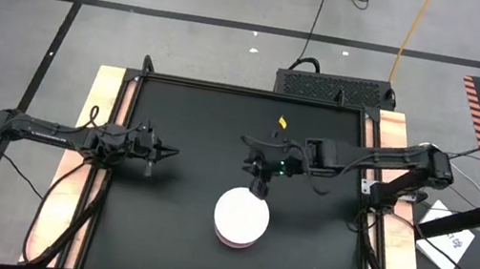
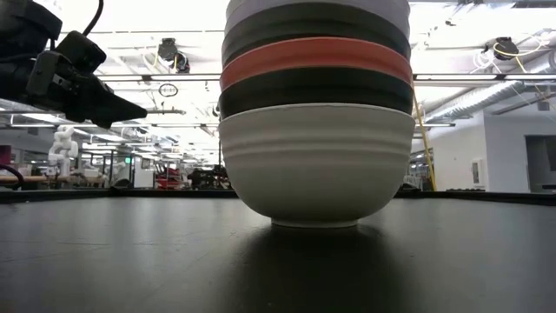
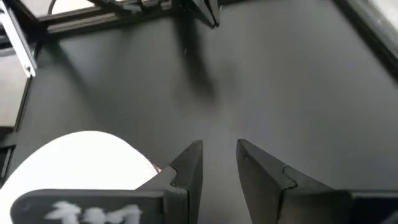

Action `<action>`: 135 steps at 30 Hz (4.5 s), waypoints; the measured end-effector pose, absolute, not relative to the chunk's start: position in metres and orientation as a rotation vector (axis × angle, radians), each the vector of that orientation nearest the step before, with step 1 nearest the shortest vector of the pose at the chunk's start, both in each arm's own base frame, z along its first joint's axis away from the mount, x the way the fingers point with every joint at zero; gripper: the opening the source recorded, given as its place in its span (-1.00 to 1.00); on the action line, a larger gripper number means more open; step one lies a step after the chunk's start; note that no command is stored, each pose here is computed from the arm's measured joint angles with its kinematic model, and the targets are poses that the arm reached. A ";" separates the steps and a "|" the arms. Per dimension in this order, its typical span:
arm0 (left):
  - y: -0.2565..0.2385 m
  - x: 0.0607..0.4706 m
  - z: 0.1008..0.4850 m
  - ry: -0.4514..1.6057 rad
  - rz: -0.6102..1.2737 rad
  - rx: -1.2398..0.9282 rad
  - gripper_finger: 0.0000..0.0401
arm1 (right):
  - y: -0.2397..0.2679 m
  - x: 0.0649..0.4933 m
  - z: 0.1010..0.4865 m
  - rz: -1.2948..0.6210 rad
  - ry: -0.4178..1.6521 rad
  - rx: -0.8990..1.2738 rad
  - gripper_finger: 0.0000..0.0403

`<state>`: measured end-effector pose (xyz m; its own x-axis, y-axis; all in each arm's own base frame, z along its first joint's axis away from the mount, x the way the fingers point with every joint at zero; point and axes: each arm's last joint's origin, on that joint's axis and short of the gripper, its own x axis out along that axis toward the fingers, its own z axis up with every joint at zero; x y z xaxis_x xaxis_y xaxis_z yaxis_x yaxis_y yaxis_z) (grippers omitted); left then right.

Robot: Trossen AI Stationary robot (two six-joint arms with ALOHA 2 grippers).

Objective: Nest bowls inside each other
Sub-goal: Stack the white bowl on top of the purple bowl, then return to Home Position

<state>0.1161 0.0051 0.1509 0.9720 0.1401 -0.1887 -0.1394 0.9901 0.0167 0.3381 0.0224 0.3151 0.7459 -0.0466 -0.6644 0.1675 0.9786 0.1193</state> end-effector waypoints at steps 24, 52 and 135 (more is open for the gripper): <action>0.004 0.116 0.152 0.177 0.118 -0.010 -0.87 | 0.073 0.331 0.270 -0.140 0.625 0.105 -0.55; 0.004 0.117 0.152 0.175 0.115 -0.002 -0.87 | 0.062 0.297 0.299 -0.121 0.600 0.057 -0.55; 0.002 0.097 0.169 -0.008 0.032 0.150 -0.87 | -0.013 0.106 0.163 -0.209 0.143 0.226 -1.00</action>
<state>0.0966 0.0017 0.1694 0.9994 0.0318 0.0105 -0.0330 0.9882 0.1496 0.1060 -0.0130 0.1626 0.9682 -0.1887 -0.1641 0.2208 0.9531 0.2069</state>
